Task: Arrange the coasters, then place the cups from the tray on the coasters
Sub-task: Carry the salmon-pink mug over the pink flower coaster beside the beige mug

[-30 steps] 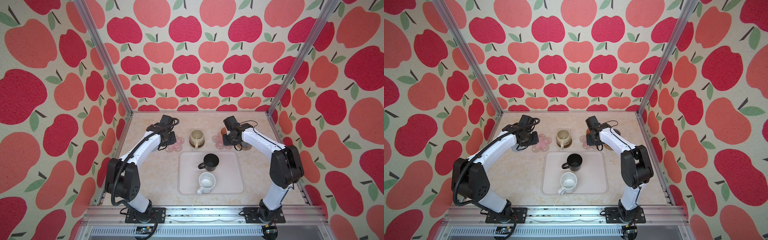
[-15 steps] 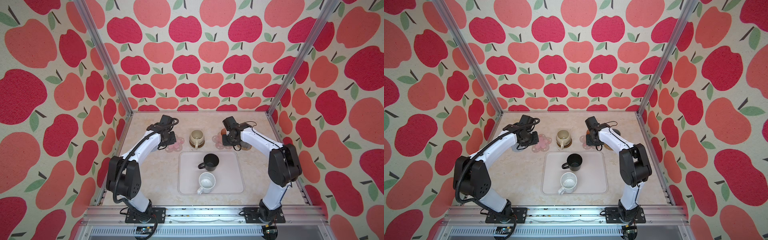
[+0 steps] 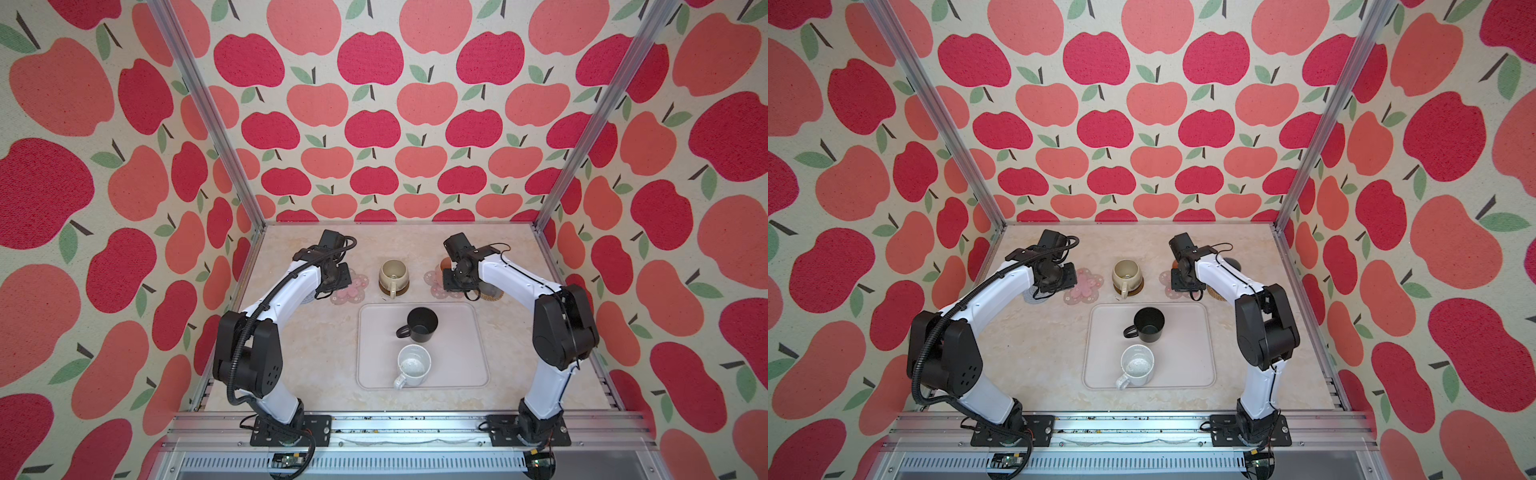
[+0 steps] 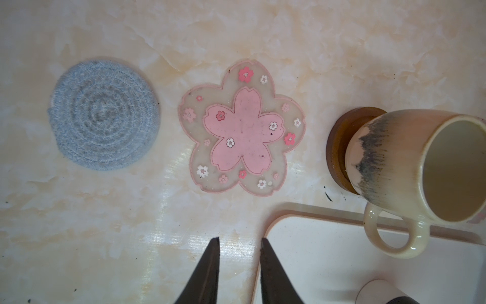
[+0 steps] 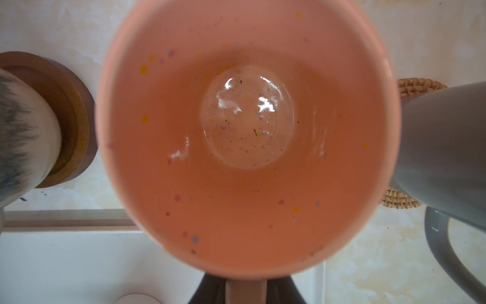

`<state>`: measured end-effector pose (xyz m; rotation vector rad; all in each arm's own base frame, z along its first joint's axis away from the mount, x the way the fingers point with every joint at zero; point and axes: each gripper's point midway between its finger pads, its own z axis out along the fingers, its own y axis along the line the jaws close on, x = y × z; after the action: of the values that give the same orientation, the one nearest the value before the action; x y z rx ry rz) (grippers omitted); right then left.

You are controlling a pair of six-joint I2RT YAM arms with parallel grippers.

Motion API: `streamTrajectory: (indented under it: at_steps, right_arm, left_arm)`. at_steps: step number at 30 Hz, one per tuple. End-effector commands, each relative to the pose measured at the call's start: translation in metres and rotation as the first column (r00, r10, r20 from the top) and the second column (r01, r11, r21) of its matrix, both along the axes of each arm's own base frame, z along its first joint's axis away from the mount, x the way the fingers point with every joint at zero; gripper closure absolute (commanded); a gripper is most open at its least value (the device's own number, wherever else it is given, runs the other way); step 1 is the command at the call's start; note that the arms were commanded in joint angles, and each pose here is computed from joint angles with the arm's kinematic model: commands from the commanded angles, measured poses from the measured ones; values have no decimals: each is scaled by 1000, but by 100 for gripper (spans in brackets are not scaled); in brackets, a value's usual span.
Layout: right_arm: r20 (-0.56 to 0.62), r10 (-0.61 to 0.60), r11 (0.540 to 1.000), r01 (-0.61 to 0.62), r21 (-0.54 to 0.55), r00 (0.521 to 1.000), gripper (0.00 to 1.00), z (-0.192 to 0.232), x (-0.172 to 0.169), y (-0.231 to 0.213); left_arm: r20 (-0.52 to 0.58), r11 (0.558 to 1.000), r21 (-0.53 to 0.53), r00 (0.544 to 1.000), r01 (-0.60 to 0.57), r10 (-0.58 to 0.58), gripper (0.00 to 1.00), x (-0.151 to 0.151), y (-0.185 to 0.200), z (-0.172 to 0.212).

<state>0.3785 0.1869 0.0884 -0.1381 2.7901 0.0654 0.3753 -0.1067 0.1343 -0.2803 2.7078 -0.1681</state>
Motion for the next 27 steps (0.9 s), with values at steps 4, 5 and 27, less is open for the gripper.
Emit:
streamTrajectory:
  at_steps: [4,5,27]
  right_arm:
    - [90,-29,999,24,48,996,100,23,23,9]
    - [89,-31,999,27,46,996,100,22,23,8]
    - [40,-32,998,30,51,999,100,14,15,9]
  left_arm:
    - [7,1000,-4,1000,17,-16,71,4,0,3]
    - [6,1000,-5,1000,18,-18,71,4,-1,3]
    - [14,1000,-13,1000,12,-11,71,3,0,7]
